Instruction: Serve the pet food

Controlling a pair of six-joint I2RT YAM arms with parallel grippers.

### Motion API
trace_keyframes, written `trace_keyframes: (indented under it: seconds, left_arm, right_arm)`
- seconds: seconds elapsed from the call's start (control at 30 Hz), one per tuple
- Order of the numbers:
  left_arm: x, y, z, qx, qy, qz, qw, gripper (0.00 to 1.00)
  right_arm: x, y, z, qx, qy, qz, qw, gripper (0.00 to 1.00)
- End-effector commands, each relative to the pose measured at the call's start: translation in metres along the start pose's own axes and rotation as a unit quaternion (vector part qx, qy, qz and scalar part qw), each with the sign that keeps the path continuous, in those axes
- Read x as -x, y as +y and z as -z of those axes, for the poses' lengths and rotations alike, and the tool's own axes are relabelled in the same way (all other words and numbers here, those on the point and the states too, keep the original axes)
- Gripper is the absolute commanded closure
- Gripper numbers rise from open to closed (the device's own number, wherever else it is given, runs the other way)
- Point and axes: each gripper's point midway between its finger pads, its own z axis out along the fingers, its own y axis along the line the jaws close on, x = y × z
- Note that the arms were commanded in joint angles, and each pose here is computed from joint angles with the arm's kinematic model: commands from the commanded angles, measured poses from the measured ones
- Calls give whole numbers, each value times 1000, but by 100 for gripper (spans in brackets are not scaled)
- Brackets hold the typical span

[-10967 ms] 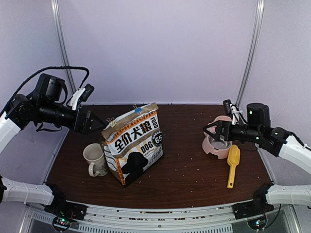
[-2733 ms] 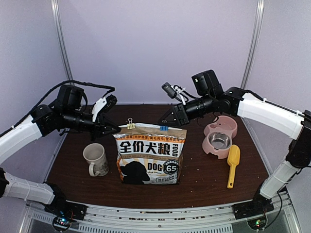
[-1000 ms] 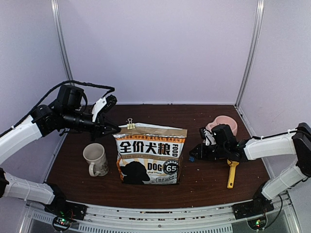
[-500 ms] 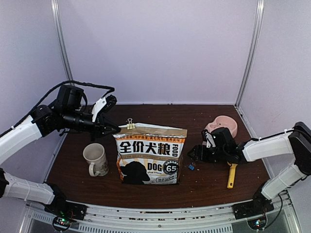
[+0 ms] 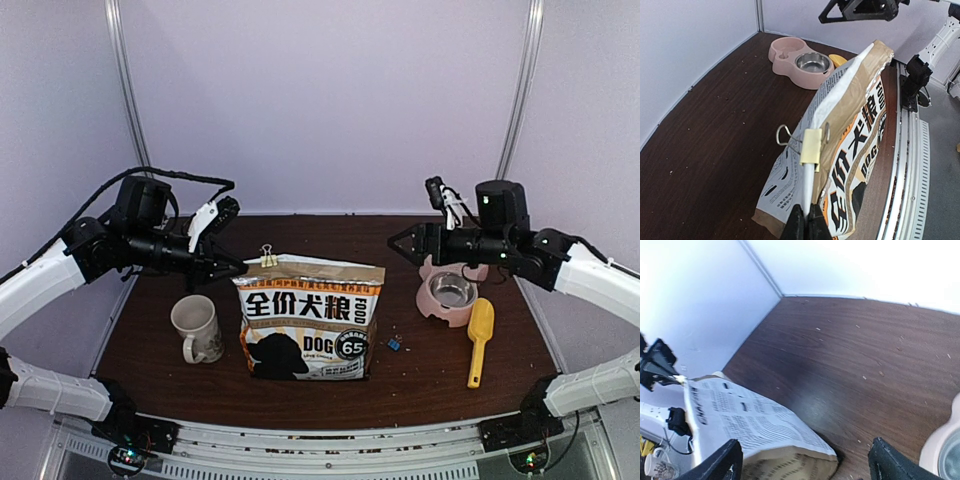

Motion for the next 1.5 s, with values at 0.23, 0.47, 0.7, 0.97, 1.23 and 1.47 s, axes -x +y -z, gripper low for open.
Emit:
trace_keyframes:
  seconds: [0.23,0.47,0.7,0.97,1.23,1.47]
  left_arm:
    - [11,-3,5,-8,-22,-11,1000,100]
    - [10,-5,3,-15,-22,-9,1000,100]
    - [11,-5,4,-13,-23,-11,1000,100]
    - [10,-6,3,-18,-22,-9,1000,100]
    - [9,-5,1,-18,-19,-7,1000,100]
    - [8,-5,0,-20,-17,-6,1000,100]
  right_arm:
    - [26,152,-34,226,85,117,963,12]
    - [2,207,-74,298,153,153,930,12]
    - [-3,216,-103,308,163,168,922,13]
    - [-4,211,-126,308,171,167,921,13]
    - [-2,217,-128,335,171,160,913,38]
    - [1,218,-129,344,166,154,911,61]
